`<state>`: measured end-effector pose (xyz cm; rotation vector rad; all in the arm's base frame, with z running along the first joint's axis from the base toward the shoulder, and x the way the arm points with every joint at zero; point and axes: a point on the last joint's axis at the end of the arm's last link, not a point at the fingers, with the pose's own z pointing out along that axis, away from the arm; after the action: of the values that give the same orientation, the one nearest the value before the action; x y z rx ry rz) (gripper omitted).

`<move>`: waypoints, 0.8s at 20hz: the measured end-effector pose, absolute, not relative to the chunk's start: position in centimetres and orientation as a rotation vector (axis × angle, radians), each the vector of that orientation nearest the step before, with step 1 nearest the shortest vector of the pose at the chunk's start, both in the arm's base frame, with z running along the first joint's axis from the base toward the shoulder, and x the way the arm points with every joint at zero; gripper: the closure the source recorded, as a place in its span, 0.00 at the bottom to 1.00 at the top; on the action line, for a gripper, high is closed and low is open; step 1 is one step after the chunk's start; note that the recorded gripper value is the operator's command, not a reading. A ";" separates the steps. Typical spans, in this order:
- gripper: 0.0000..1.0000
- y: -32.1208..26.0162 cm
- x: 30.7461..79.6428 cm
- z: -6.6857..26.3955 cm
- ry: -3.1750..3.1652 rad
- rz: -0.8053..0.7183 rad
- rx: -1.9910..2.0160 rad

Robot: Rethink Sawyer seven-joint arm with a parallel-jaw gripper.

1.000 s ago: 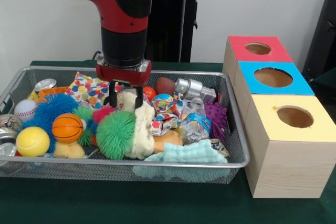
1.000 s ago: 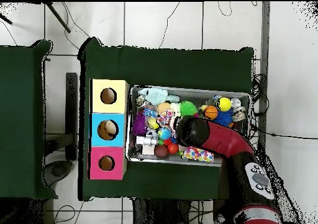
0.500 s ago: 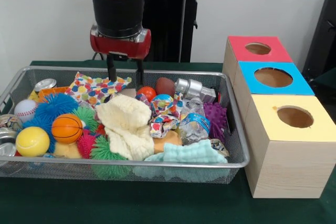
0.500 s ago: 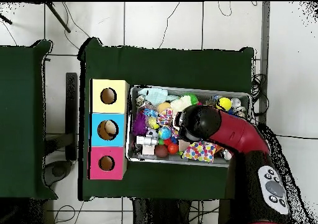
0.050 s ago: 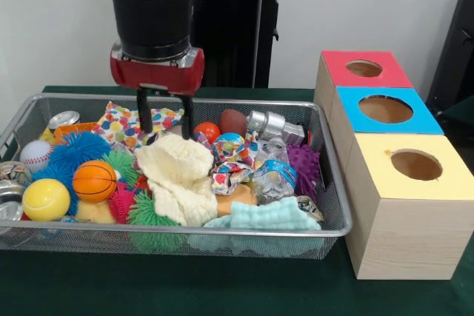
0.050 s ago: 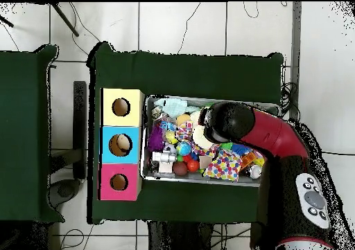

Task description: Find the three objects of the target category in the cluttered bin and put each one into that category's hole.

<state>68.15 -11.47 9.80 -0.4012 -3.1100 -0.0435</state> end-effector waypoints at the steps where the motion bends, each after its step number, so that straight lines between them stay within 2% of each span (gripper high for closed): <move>1: 0.00 -11.7 68.7 9.6 -3.118 -0.050 -0.406; 10: 0.00 -14.0 71.7 5.8 -3.153 -0.119 -0.439; 16: 0.00 -15.2 71.7 3.2 -3.150 -0.196 -0.448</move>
<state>71.68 -15.19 3.21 -0.4479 -3.1499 -0.1962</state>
